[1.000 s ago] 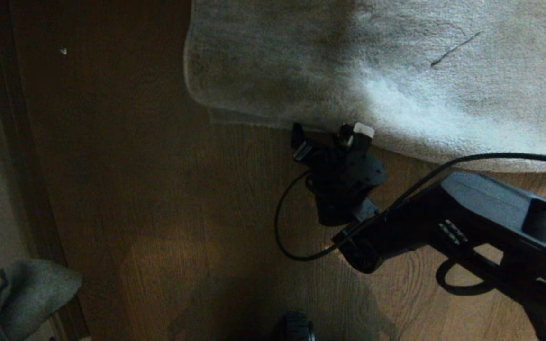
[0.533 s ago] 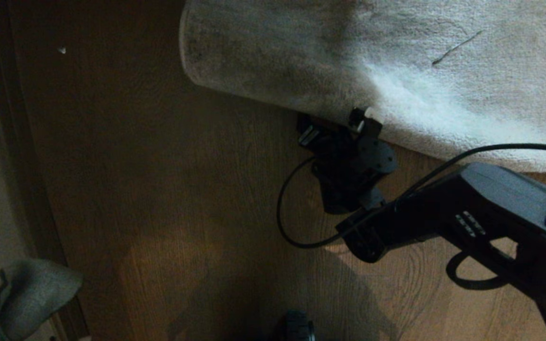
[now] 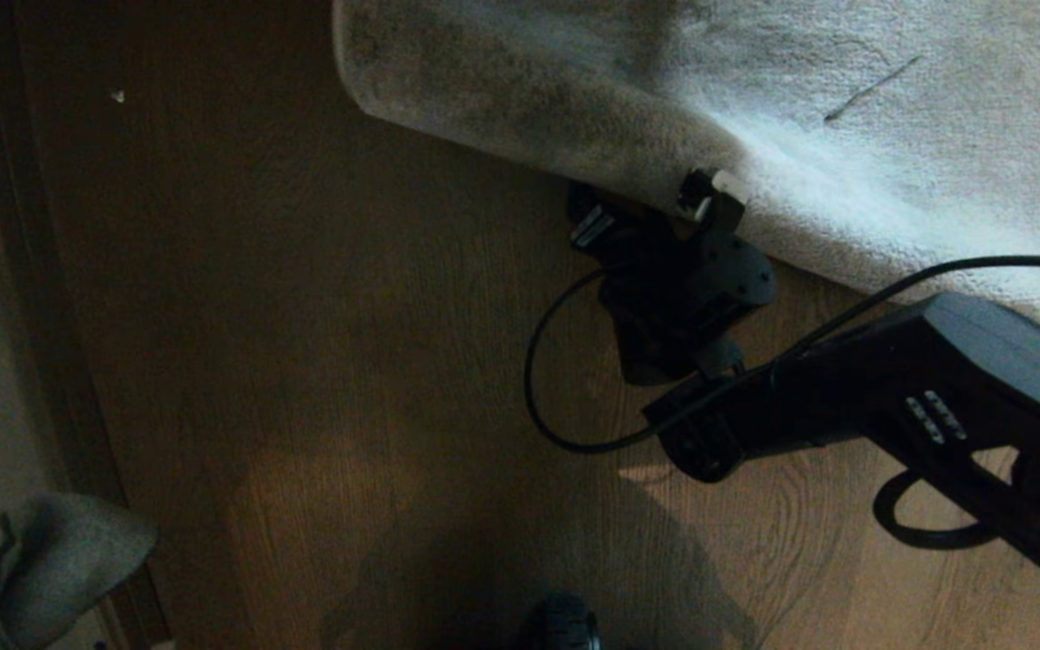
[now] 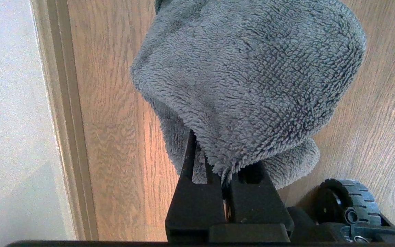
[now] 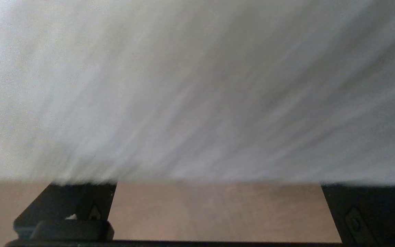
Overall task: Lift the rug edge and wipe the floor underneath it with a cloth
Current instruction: Lift up the carpet
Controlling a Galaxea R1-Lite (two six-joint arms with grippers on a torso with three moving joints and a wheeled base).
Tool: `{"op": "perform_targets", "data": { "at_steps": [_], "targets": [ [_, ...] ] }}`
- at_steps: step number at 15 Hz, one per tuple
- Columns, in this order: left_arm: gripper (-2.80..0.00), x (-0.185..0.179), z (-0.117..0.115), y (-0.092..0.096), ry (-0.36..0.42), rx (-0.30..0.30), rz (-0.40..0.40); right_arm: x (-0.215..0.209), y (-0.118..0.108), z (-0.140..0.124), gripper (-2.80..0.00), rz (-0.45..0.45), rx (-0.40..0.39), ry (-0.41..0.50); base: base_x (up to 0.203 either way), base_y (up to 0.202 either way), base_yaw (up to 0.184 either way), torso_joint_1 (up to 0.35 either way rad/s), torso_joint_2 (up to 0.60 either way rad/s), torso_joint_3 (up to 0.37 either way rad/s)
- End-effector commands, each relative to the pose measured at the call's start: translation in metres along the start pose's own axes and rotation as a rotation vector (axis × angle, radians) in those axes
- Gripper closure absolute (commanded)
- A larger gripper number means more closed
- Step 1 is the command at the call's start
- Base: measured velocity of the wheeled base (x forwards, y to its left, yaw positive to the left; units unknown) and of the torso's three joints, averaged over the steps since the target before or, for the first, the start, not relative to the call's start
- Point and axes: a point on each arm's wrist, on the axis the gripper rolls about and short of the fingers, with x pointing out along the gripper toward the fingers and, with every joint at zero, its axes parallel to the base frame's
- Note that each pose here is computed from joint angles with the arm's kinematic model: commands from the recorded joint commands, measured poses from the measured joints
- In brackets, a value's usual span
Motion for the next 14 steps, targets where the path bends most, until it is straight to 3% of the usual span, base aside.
{"op": "perform_targets", "data": {
  "at_steps": [1,6,14],
  "targets": [
    [0.00,0.000,0.000,0.000,-0.001,-0.001,0.000,-0.005,0.011,0.002,-2.80,0.040,0.027,0.001,0.000,0.000,0.000,0.000,0.00,0.000],
    [0.00,0.000,0.000,0.000,0.000,-0.001,0.000,-0.015,0.041,0.011,-2.80,0.224,0.146,0.033,0.000,0.000,0.000,0.000,0.00,0.000],
    [0.00,0.000,0.000,0.000,0.000,-0.001,0.000,-0.026,0.054,0.006,-2.80,0.264,0.212,0.052,0.000,0.000,0.000,0.000,0.00,0.000]
  ]
}}
